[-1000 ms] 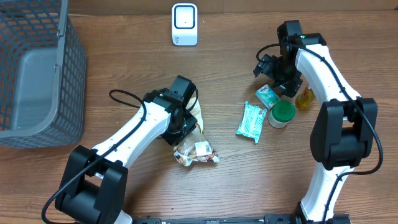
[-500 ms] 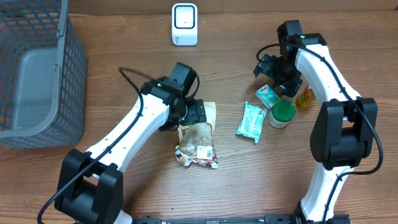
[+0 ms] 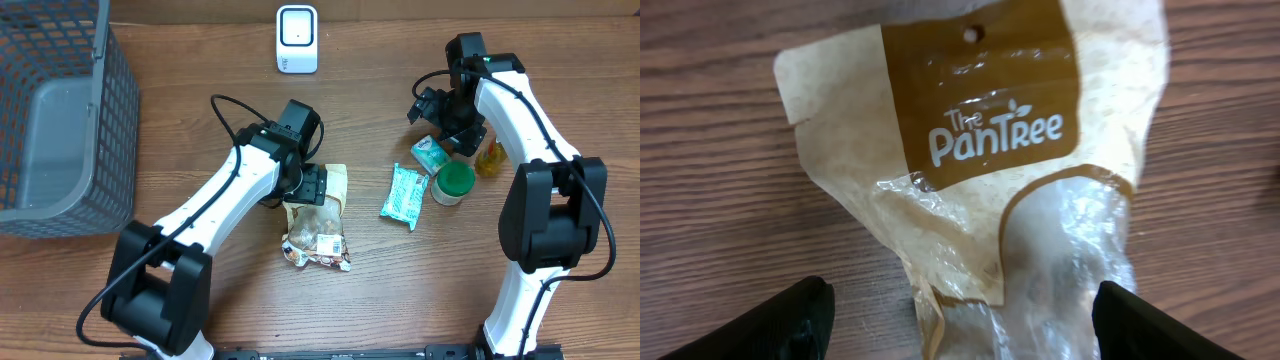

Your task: Scan the item barcode

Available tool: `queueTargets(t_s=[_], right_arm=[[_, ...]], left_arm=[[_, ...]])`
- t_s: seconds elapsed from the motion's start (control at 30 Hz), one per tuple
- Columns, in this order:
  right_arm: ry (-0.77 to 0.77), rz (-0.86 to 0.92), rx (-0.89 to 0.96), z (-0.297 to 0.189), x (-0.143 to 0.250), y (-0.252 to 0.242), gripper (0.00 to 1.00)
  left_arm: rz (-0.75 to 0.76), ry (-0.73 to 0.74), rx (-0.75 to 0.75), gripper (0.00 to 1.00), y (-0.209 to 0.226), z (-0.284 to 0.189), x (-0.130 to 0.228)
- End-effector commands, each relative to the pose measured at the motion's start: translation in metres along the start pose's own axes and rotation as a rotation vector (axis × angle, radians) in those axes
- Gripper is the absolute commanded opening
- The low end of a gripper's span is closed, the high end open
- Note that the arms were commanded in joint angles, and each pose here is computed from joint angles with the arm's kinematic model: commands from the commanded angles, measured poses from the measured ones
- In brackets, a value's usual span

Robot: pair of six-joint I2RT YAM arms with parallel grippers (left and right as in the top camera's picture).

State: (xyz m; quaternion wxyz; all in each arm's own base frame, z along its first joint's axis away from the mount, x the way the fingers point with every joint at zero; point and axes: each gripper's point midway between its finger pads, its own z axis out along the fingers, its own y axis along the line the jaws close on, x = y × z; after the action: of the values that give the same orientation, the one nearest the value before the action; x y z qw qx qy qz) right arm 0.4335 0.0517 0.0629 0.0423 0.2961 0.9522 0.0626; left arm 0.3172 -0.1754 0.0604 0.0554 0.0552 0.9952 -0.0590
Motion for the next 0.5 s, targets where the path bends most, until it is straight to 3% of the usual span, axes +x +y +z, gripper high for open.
queueTargets(t_s=[0.0,0.27,0.47], right_arm=[[-0.039,-0.005,-0.033,-0.016,-0.009,0.007,1.00],[-0.039,-0.005,-0.033,-0.016,-0.009,0.007,1.00],[-0.039,-0.005,-0.033,-0.016,-0.009,0.007,1.00]], left_arm=[[-0.011,0.015,-0.017,0.84,0.003,0.007,-0.002],[-0.051,0.128,0.042,0.80,-0.006,0.006,0.023],[-0.088,0.206,0.008,0.87,0.001,0.003,0.042]])
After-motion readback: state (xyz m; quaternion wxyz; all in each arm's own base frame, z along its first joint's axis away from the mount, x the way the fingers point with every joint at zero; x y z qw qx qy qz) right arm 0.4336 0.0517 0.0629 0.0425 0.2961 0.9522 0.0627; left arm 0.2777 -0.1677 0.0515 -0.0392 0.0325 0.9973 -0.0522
